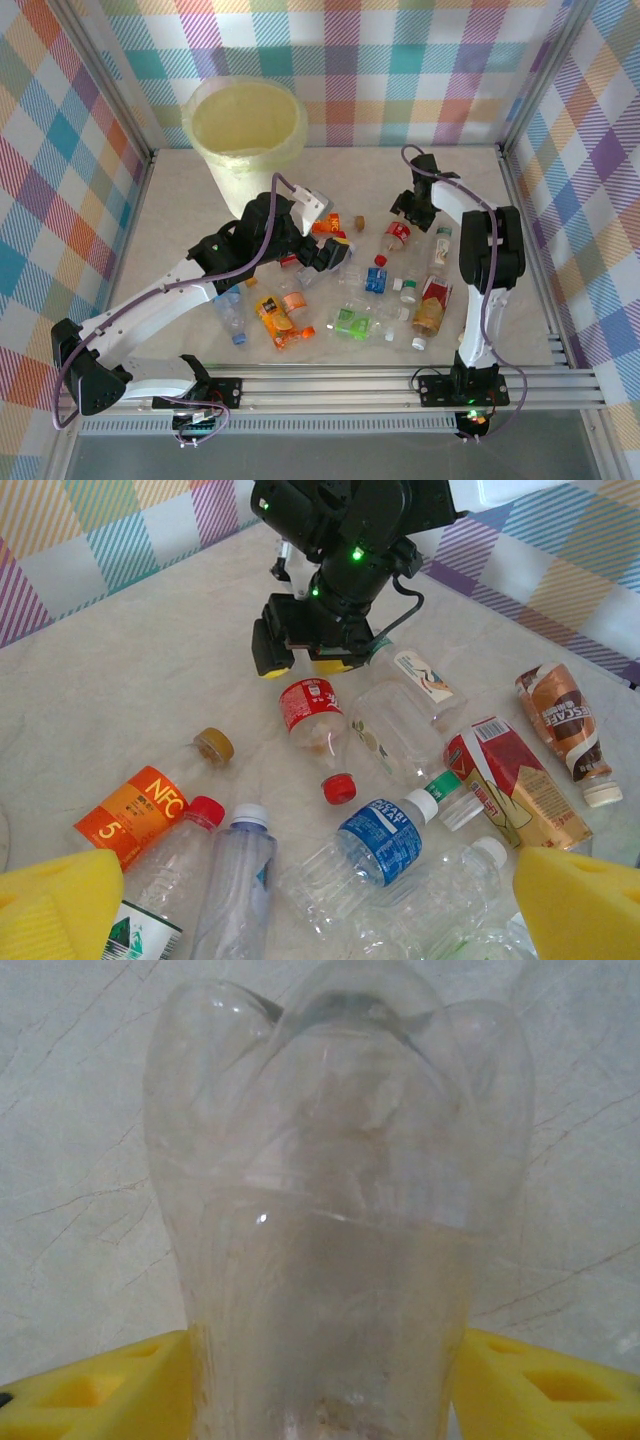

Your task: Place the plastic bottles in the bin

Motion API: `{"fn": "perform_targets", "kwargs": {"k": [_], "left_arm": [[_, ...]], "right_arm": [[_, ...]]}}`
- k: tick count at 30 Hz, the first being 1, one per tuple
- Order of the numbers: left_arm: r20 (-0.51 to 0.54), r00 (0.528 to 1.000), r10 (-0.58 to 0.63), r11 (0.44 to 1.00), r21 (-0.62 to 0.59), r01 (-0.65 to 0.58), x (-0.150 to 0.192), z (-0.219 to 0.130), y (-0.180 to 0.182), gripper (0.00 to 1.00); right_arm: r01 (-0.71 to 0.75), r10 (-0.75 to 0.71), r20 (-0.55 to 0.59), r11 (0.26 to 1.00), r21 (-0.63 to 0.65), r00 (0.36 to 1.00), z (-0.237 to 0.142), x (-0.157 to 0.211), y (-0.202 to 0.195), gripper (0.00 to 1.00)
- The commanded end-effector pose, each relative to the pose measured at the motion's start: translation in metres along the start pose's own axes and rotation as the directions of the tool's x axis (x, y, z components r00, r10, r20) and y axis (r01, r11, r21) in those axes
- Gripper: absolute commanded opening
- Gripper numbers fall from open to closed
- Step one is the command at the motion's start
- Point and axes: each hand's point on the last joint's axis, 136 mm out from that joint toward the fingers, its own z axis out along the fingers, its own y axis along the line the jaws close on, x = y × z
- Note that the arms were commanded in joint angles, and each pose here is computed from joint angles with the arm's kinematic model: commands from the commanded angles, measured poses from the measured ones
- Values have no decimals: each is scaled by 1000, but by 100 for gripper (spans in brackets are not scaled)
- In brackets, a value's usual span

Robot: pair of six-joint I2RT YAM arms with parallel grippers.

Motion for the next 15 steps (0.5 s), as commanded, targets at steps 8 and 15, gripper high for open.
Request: {"fn": "perform_targets", "kwargs": {"k": [8,15], "left_arm": [[-22,1000,20,1000,0,-20,7,2,-3,100],[-37,999,16,1000,10,-15,10,7,-4,100]], "right_arm": [[-5,5,28,1000,-11,1000,5,-10,9,59],[12,-6,80,997,-73,997,-15,-27,28,56]]}}
